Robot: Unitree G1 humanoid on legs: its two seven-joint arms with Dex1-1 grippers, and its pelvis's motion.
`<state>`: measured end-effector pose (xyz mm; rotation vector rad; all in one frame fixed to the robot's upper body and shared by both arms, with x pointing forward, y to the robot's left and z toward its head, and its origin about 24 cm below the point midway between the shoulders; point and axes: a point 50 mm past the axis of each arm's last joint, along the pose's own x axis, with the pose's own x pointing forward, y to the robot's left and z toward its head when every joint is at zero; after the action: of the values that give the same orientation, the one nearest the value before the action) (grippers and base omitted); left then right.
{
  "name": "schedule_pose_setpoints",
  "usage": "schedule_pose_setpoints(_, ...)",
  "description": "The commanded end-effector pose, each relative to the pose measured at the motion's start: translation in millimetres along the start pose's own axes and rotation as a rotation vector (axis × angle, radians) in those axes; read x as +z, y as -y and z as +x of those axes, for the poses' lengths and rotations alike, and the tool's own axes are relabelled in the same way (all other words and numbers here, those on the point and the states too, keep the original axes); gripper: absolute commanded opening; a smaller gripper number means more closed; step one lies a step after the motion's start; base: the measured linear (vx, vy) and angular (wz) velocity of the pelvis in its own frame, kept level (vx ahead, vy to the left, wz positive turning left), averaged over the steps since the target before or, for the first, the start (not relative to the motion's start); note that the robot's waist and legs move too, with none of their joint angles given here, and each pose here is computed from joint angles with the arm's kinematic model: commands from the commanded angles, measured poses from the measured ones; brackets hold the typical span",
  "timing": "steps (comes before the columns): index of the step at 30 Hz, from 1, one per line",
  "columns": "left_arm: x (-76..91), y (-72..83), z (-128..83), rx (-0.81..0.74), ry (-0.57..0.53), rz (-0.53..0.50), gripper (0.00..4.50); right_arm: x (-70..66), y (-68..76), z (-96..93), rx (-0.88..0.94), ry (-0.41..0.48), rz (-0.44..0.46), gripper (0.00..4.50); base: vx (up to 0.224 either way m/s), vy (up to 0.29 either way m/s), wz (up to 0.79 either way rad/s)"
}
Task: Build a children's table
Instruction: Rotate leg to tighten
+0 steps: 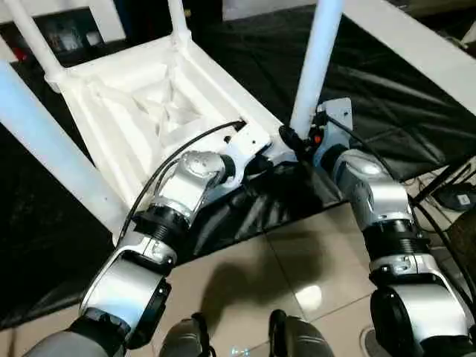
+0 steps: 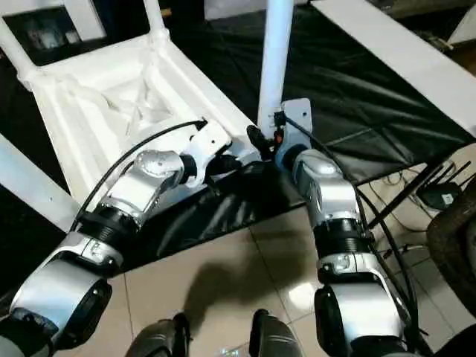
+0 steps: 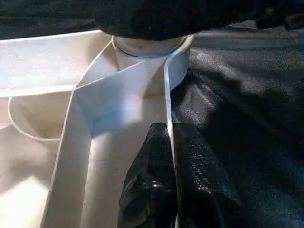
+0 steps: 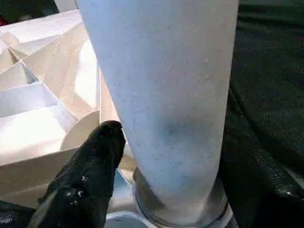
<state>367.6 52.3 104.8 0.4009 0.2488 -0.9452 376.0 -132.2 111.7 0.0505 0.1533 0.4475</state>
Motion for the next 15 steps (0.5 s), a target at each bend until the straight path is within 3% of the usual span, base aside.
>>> schedule_pose_setpoints(1,-5.1,3.7,0,-0.028,-0.012,0.022,0.0,-21.2,-10.0,-1.8,0.09,-0.065,0.031,3.49,0.0,0.0,0.0)
schedule_pose_setpoints(8,-16.5,-11.8,-13,-0.006,-0.046,0.067,0.0,-19.9,6.2,-27.1,0.144,-0.022,0.009,4.03,0.0,0.0,0.0)
schedule_pose_setpoints(12,-23.0,-21.0,-20,-0.023,-0.069,0.12,0.0,-23.8,8.3,-50.0,0.22,-0.034,0.029,4.45,0.0,0.0,0.0)
schedule_pose_setpoints(15,-22.8,-28.4,-25,-0.01,-0.071,0.146,0.0,-25.7,5.1,-65.4,0.27,-0.038,0.013,4.49,0.0,0.0,0.0)
